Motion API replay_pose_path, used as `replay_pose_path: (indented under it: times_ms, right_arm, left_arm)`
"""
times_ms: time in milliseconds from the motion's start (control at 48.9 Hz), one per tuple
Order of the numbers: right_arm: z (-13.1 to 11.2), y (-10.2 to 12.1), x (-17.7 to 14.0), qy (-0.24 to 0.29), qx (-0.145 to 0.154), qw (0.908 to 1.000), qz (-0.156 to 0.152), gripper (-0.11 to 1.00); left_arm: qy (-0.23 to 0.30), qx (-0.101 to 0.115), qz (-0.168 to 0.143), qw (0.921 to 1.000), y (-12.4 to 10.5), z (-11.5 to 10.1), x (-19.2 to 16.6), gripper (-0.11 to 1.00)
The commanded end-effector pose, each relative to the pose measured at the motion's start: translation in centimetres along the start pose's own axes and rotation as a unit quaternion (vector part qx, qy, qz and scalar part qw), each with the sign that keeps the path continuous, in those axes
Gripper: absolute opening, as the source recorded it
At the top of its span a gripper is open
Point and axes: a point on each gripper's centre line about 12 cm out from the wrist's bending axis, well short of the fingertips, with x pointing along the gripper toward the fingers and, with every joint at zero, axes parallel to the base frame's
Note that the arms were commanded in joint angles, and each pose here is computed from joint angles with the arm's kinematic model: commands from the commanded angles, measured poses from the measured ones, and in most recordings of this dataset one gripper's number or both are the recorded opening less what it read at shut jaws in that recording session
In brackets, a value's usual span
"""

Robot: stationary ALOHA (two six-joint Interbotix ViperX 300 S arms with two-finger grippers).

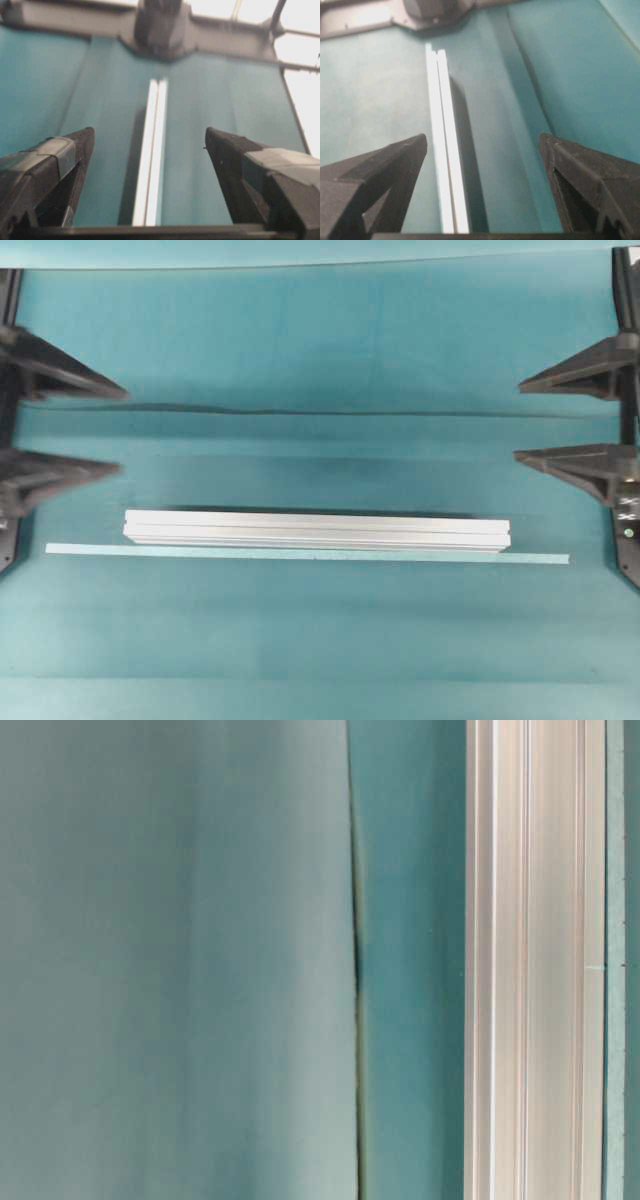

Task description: Lift the metal rail with both hands.

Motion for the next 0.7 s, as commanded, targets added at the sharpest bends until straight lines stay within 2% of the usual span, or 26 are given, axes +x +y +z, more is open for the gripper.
replay_pose_path:
  times_ms: [0,676]
  right_arm:
    - [0.3,-0.1,-0.3,-0.011,0.006,0.9999,-0.003,0.93]
    - [0.3,-0.4,-1.6,-0.026,0.007,0.9996,-0.009,0.93]
  left_arm:
    - [-0.017,0.001,0.005,0.9998,0.2,0.9,-0.4,0.96]
    - [-0.052,-0.001,0.015,0.9986,0.6,1.7,-2.5,0.96]
